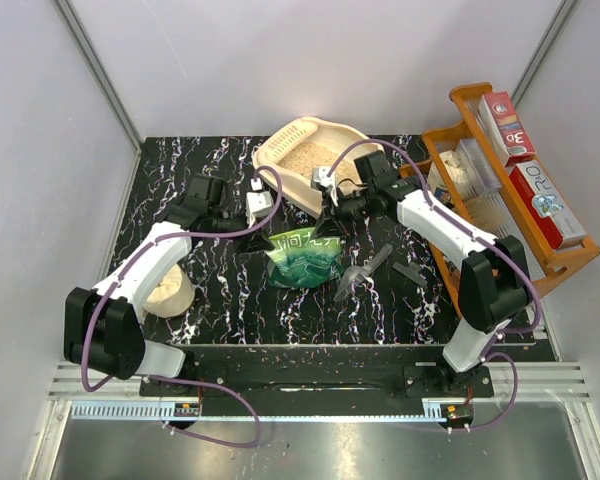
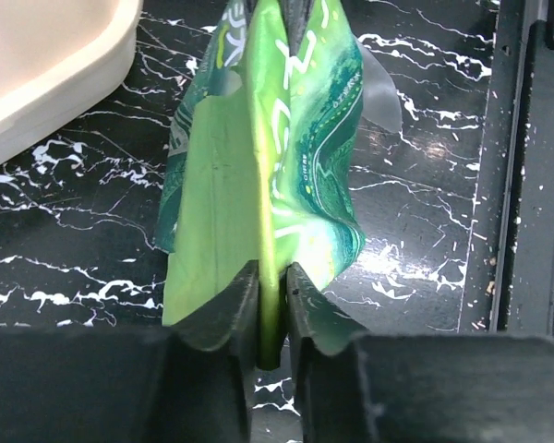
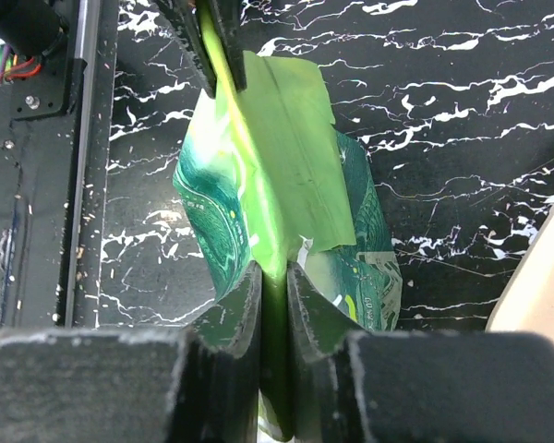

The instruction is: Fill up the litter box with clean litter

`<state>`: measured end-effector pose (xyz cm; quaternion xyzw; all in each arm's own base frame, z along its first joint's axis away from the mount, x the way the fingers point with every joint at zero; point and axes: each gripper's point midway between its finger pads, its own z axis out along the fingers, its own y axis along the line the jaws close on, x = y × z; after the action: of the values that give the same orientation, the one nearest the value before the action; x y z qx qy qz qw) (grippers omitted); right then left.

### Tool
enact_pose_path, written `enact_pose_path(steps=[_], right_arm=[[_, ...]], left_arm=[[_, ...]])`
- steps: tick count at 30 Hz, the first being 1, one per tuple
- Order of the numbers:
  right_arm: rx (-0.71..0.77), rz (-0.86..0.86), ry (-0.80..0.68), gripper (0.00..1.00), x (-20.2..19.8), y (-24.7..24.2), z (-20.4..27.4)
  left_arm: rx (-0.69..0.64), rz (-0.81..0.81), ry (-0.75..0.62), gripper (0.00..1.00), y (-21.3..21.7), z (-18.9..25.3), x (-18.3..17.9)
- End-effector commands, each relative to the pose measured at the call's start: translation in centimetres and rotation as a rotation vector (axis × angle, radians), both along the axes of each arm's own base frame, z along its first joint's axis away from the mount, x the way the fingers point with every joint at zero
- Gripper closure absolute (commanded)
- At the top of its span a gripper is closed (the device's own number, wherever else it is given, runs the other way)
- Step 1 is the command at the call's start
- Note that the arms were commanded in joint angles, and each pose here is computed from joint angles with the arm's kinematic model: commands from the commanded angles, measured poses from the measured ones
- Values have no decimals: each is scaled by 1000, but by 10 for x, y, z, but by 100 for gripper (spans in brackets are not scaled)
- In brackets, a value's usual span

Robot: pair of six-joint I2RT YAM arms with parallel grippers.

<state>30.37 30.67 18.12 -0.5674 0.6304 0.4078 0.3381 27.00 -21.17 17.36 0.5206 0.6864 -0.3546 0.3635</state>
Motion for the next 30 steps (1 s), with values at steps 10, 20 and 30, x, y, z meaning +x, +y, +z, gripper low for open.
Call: enact_pose_path(steps=[10,20,30], right_arm=[[36,-18,77,100,13,34,23],[32,-10,125,99,11,40,6],[49,-20,107,99,9,42,15]], left_arm=[[117,87,-221,100,57,23,15],[-48,30,-275,65,1,44,15],[-28,-43,-214,66,-49,27,38]])
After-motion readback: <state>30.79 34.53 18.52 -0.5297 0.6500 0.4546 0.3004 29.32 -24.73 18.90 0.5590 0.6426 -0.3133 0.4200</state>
